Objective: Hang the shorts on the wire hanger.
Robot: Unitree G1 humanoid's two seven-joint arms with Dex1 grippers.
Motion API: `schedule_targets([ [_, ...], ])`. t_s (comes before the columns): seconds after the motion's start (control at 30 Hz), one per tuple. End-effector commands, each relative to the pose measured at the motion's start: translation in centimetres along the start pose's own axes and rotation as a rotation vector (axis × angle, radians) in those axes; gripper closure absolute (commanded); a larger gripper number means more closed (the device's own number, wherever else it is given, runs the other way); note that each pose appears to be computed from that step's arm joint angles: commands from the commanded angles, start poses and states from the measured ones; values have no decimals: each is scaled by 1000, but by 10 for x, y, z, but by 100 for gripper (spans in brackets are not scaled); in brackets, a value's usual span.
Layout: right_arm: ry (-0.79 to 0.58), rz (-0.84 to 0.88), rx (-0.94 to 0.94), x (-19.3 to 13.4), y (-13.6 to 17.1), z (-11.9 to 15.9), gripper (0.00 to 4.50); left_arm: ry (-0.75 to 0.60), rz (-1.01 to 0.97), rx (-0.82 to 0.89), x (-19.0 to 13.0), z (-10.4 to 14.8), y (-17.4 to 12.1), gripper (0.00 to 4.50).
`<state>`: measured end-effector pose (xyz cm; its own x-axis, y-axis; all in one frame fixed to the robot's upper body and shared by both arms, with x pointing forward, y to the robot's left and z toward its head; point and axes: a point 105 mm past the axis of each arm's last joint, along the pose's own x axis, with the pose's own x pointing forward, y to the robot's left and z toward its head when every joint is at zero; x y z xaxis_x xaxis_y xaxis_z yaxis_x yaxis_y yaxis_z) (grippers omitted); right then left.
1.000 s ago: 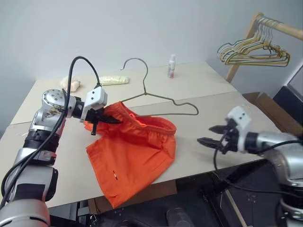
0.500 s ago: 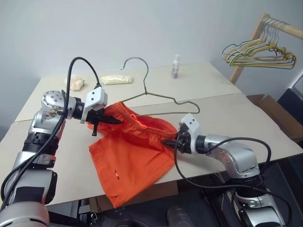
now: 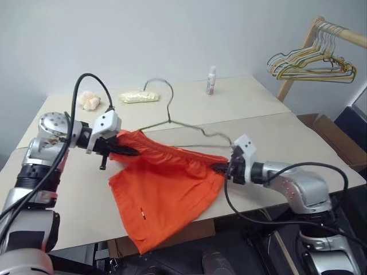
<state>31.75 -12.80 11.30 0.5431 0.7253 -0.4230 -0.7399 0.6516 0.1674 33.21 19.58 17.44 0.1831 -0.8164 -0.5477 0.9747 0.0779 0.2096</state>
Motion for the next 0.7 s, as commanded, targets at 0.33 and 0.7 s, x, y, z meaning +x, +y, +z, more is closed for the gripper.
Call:
schedule_targets([
  [0.33, 12, -115, -33, -47, -43, 19, 447, 104, 119, -11, -27, -21, 10, 450],
  [0.7, 11, -97, -117, -59, -40, 31, 447, 346, 134, 55, -29, -61, 8, 450],
])
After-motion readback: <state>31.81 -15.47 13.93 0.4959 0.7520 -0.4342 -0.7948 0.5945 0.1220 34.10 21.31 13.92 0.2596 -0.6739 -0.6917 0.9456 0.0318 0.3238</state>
